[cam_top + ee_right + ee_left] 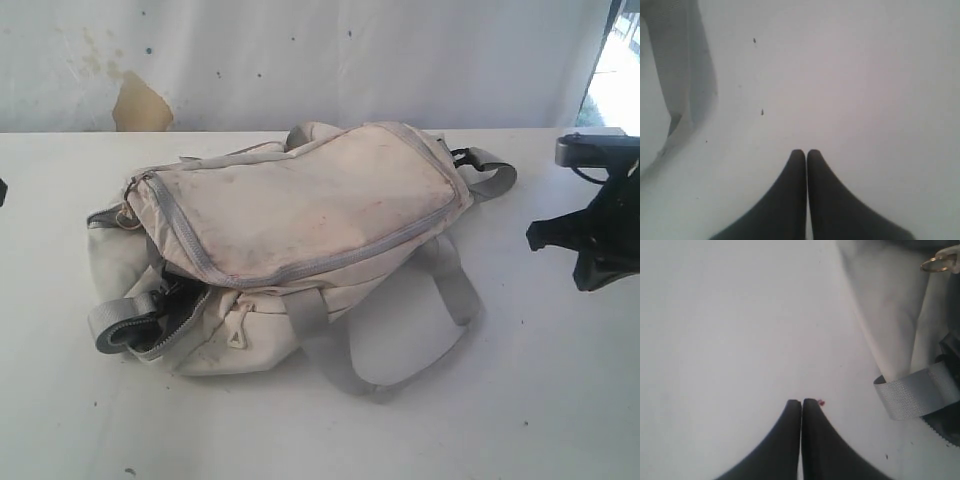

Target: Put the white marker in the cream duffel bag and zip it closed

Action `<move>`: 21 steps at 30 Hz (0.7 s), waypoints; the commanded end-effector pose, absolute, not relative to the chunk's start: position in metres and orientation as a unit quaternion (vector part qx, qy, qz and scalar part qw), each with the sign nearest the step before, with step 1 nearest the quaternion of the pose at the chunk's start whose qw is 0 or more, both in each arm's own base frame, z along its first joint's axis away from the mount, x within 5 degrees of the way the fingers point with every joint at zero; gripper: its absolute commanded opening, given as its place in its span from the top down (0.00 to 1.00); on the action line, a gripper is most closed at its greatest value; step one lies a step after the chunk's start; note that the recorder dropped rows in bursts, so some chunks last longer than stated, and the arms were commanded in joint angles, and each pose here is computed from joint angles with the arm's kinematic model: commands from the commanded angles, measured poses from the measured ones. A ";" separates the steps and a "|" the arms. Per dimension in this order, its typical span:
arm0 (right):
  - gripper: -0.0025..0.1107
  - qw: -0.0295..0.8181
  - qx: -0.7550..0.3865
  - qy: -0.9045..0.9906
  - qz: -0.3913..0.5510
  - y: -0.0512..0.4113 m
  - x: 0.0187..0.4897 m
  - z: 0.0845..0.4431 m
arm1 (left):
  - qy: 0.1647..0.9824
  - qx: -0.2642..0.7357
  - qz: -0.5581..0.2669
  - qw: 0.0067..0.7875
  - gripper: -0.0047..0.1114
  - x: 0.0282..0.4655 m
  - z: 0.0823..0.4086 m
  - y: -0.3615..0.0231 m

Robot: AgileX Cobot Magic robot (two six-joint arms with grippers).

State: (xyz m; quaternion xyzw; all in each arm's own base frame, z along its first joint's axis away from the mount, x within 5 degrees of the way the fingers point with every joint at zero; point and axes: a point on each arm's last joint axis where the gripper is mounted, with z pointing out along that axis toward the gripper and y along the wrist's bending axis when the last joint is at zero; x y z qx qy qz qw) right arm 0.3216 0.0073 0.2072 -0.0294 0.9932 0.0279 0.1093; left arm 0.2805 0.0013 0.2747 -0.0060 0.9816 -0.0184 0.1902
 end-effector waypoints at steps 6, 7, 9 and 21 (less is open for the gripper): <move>0.98 0.132 -0.043 0.990 0.013 -0.006 0.324 0.209 | 0.977 0.002 -0.002 0.211 0.96 0.281 0.278 0.004; 0.98 0.132 -0.056 0.990 0.002 -0.007 0.324 0.209 | 0.977 0.003 0.000 0.211 0.96 0.281 0.278 0.004; 0.98 0.127 -0.072 0.989 -0.010 -0.009 0.323 0.210 | 0.978 0.005 0.005 0.209 0.96 0.281 0.278 0.005; 0.98 0.254 -0.062 0.965 -0.010 -0.007 0.291 0.288 | 0.957 0.007 0.010 0.289 0.96 0.248 0.324 0.005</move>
